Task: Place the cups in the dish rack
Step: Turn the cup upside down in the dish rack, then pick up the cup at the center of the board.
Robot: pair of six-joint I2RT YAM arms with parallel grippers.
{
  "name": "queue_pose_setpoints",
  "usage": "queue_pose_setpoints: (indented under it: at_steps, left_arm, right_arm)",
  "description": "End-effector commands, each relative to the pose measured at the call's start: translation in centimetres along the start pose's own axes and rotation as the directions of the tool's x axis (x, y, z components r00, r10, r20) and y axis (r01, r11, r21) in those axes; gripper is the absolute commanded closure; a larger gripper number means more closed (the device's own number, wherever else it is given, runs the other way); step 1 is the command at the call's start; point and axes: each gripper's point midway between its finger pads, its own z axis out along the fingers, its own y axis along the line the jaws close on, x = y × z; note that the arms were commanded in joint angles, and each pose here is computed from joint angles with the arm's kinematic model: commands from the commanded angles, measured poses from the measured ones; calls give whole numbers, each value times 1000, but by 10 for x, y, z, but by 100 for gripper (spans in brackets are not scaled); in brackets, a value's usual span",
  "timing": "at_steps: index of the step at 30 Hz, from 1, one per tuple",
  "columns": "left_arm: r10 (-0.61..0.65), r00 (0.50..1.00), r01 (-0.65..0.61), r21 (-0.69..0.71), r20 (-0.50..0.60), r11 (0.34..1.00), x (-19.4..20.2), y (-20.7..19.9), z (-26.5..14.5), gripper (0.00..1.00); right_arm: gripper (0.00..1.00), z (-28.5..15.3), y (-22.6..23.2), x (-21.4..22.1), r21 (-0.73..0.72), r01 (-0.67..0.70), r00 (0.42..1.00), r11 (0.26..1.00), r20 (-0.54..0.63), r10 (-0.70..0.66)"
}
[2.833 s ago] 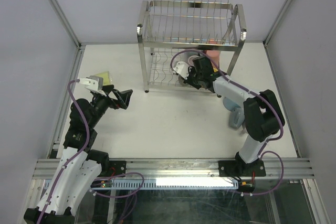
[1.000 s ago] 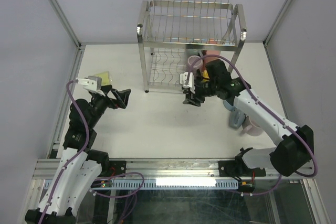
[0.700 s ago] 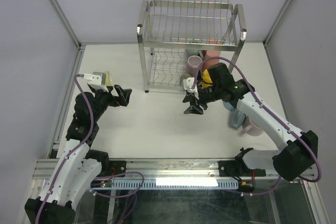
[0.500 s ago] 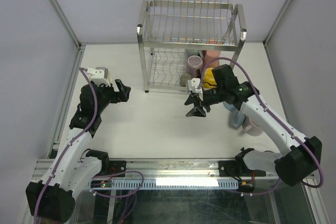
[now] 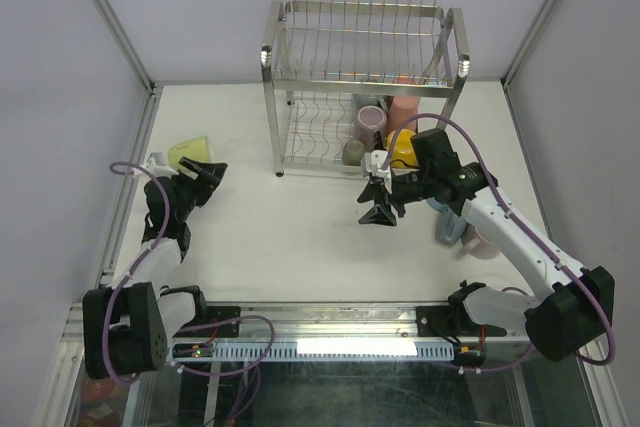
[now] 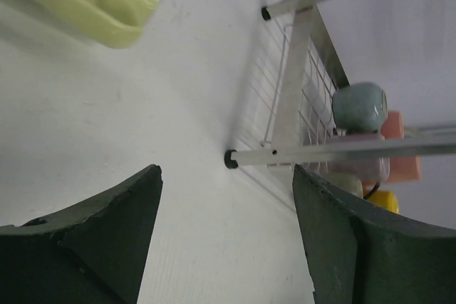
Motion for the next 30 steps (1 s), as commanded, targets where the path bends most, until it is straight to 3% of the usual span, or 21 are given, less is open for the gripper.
queue_pose_setpoints:
  at_steps: [1,4,8,13,18,23,30]
  left_arm:
    - [-222,970,206,148,96,967,-36,-6,-2,28]
    - [-238,955,230,62,177,971,-50,24,-1,25]
    - [-224,934,245,-44,279,968,-66,54,2,13]
    - [-336,903,346,12,269,938,-78,62,16,10]
    - [-468,861,463,73,197,883,-72,74,35,19]
    - [-544,830,524,164,119,836,-73,69,51,33]
    - [-616,784,590,215,76,778,-70,75,64,44]
  right_arm:
    - [46,-3,-9,-8,42,32,999,999,10,-33]
    - [46,-3,-10,-6,48,32,999,998,2,-32]
    - [46,-2,-12,-4,50,27,1000,998,-6,-27]
    - [46,-1,-12,0,43,23,1000,999,-15,-23]
    - [47,-1,-12,1,42,20,1000,999,-22,-19]
    - [47,1,-13,4,36,13,1000,999,-26,-12]
    - [47,2,-14,6,34,9,999,999,-32,-8]
